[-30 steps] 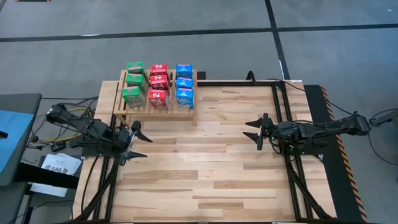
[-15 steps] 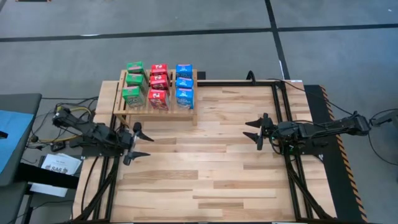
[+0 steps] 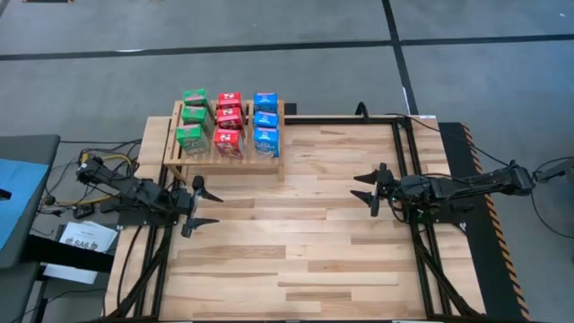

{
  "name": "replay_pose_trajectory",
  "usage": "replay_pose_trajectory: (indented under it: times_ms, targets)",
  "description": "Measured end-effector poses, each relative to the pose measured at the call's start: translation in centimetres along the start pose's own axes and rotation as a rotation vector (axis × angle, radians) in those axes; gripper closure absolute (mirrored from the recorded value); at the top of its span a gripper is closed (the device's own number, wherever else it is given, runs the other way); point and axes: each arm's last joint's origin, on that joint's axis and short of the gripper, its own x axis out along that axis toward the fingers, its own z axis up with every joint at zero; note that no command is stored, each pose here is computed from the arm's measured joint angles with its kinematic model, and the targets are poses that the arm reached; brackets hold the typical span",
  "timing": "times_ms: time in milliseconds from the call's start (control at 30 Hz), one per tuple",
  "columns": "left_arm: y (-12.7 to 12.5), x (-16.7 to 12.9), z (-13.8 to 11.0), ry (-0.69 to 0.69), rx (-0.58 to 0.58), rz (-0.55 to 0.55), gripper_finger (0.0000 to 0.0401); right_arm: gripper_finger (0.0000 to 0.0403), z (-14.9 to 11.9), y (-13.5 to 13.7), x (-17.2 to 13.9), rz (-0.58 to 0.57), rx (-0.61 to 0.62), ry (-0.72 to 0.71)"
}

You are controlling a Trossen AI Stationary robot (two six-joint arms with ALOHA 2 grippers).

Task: Stack cereal on shelf
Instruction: Return to Home Position

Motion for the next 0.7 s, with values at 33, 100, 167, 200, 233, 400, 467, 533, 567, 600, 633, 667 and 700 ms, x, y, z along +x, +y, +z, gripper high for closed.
replay_pose_trajectory:
  times_ms: [33, 100, 167, 200, 233, 400, 467, 533, 567, 600, 633, 667, 700]
  targets:
    - [0.0, 0.0, 0.0, 0.0, -0.001, 0.0, 0.0112, 0.0117, 0.0, 0.0, 0.0, 0.0, 0.0, 0.0]
    - [0.0, 0.0, 0.0, 0.0, 0.007, 0.0, 0.0112, 0.0117, 0.0, 0.0, 0.0, 0.0, 0.0, 0.0]
    - [0.0, 0.0, -0.01, 0.001, 0.009, 0.0, 0.0112, 0.0117, 0.0, 0.0, 0.0, 0.0, 0.0, 0.0]
    - [0.0, 0.0, -0.01, 0.001, 0.007, 0.0, 0.0112, 0.0117, 0.0, 0.0, 0.0, 0.0, 0.0, 0.0]
    - [0.0, 0.0, -0.01, 0.001, 0.006, 0.0, 0.0112, 0.0117, 0.01, 0.0, 0.0, 0.0, 0.0, 0.0]
    - [0.0, 0.0, -0.02, 0.002, 0.006, 0.0, 0.0112, 0.0117, 0.01, 0.0, 0.0, 0.0, 0.0, 0.0]
    - [0.0, 0.0, -0.02, 0.002, 0.007, 0.0, 0.0112, 0.0117, 0.0, 0.0, 0.0, 0.0, 0.0, -0.001]
    - [0.0, 0.0, -0.03, 0.003, 0.01, 0.0, 0.0112, 0.0117, 0.11, 0.0, -0.08, 0.003, 0.004, -0.011]
    - [0.0, 0.0, -0.03, 0.003, 0.007, 0.0, 0.0112, 0.0117, 0.24, 0.0, -0.17, 0.007, 0.01, -0.025]
    - [0.0, 0.0, -0.03, 0.003, 0.006, 0.0, 0.0112, 0.0117, 0.36, 0.01, -0.27, 0.012, 0.015, -0.039]
    - [0.0, 0.0, -0.03, 0.003, 0.007, 0.0, 0.0112, 0.0117, 0.52, 0.01, -0.4, 0.018, 0.023, -0.057]
    - [0.0, 0.0, -0.03, 0.003, 0.008, 0.0, 0.0112, 0.0117, 0.7, 0.01, -0.55, 0.025, 0.031, -0.078]
    - [0.0, 0.0, -0.03, 0.003, 0.01, -0.001, 0.0112, 0.0117, 0.89, 0.01, -0.7, 0.031, 0.039, -0.098]
